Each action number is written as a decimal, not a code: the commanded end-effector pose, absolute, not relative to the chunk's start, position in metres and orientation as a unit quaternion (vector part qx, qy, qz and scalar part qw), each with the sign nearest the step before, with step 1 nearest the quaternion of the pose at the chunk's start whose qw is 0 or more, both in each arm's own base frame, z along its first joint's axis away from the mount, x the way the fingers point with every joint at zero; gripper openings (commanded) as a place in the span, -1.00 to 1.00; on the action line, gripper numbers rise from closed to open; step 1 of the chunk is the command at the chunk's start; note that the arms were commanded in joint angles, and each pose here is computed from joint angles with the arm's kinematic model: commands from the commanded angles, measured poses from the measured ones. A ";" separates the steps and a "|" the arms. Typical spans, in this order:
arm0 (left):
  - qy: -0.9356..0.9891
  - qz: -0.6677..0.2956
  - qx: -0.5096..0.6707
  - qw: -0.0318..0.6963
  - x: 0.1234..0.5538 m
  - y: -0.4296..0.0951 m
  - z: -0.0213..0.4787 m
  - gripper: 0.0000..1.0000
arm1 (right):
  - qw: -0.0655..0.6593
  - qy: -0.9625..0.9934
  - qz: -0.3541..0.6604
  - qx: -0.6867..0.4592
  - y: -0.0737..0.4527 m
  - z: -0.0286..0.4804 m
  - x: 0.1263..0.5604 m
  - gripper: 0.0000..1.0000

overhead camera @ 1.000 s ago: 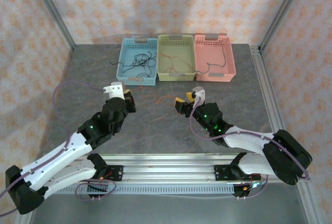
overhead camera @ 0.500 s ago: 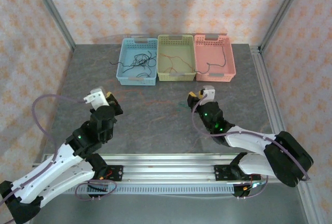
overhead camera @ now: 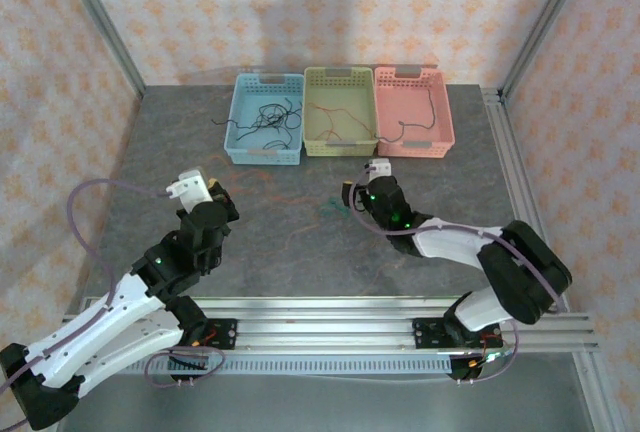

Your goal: Untangle the cables

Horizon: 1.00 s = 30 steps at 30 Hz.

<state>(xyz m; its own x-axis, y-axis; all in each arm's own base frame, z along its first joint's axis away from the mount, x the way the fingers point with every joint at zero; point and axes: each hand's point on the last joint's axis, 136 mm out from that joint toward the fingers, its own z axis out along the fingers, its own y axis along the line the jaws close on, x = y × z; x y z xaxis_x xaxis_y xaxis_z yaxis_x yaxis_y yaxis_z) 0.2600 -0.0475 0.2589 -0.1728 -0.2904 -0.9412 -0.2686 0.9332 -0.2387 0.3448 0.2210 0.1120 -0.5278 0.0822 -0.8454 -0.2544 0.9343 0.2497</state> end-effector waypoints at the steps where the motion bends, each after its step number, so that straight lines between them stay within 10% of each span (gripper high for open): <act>1: 0.765 0.005 -0.189 0.616 0.261 -0.044 0.257 -1.00 | 0.435 0.878 0.190 -0.057 0.233 0.093 0.340 0.31; 11: 0.769 0.004 -0.183 0.612 0.262 -0.047 0.254 -1.00 | 0.354 0.919 0.160 -0.071 0.247 0.046 0.347 0.10; 21: 0.773 0.005 -0.178 0.609 0.263 -0.049 0.253 -1.00 | 0.377 0.914 0.133 -0.065 0.234 0.055 0.351 -0.96; 30: 0.772 0.009 -0.180 0.610 0.262 -0.046 0.253 -1.00 | 0.456 0.885 0.089 0.020 0.175 0.092 0.355 -1.00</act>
<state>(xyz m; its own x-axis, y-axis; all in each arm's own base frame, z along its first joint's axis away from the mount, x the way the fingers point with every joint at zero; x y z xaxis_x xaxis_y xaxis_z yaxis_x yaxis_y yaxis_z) 0.2638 -0.0518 0.2508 -0.2032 -0.2679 -0.9418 -0.2690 0.9401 -0.2094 0.3499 0.1968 0.0767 -0.6460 0.0614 -0.7608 -0.1334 0.9723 0.1917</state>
